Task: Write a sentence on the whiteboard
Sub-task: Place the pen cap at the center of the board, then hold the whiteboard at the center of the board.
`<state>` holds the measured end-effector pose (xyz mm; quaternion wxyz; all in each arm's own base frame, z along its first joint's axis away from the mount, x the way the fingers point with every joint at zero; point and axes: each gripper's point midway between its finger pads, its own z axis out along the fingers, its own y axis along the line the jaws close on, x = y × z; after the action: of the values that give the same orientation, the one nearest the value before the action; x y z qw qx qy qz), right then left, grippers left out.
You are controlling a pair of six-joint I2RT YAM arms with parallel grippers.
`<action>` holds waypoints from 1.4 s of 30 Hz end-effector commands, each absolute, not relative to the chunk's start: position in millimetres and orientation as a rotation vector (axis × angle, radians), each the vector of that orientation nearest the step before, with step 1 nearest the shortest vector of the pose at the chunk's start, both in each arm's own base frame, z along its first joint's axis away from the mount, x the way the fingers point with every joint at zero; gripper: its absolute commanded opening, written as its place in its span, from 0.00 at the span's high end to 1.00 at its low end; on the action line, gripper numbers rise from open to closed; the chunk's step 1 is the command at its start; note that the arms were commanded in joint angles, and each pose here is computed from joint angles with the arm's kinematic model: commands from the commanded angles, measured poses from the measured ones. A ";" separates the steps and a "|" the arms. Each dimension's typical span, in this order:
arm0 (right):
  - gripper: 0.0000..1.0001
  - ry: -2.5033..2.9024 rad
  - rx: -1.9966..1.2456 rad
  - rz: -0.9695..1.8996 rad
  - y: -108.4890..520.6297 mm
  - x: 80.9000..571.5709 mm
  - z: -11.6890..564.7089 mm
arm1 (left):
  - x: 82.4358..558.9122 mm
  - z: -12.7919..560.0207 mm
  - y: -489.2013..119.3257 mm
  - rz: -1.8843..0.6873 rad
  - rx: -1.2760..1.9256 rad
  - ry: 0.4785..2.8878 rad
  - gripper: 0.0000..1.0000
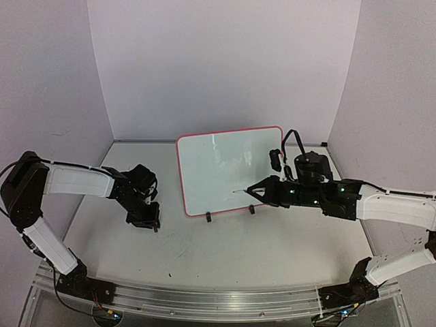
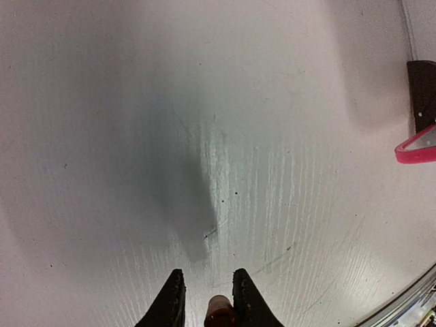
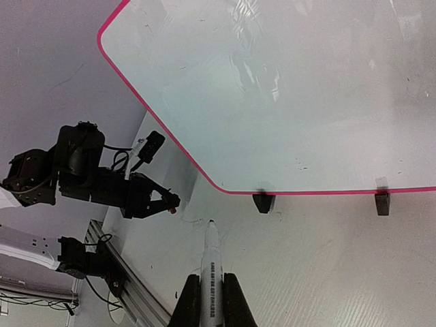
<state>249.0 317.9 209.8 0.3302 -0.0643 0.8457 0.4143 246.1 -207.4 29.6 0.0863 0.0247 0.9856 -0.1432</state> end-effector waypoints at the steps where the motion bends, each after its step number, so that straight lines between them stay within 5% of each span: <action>1: 1.00 2.199 -0.176 1.099 318.5 247.3 212.7 | 260.6 41.0 -218.6 -0.467 0.100 2.888 0.69; 10: 1.00 2.170 -0.206 1.100 314.3 243.1 219.6 | 264.1 51.4 -212.5 -0.442 0.079 2.843 0.36; 17: 1.00 2.168 -0.203 1.096 312.2 242.1 219.2 | 264.5 58.2 -210.7 -0.447 0.070 2.819 0.20; 31: 1.00 2.150 -0.252 1.110 315.0 238.9 225.2 | 266.3 92.4 -202.9 -0.464 0.067 2.703 0.11; 42: 1.00 2.080 -0.473 1.133 328.9 227.8 261.2 | 275.1 226.1 -227.3 -0.638 0.535 2.409 0.10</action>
<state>231.5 319.6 223.6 0.3337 -0.1374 0.8313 0.4226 268.3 -206.8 159.8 0.2464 0.0874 0.9439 -0.2015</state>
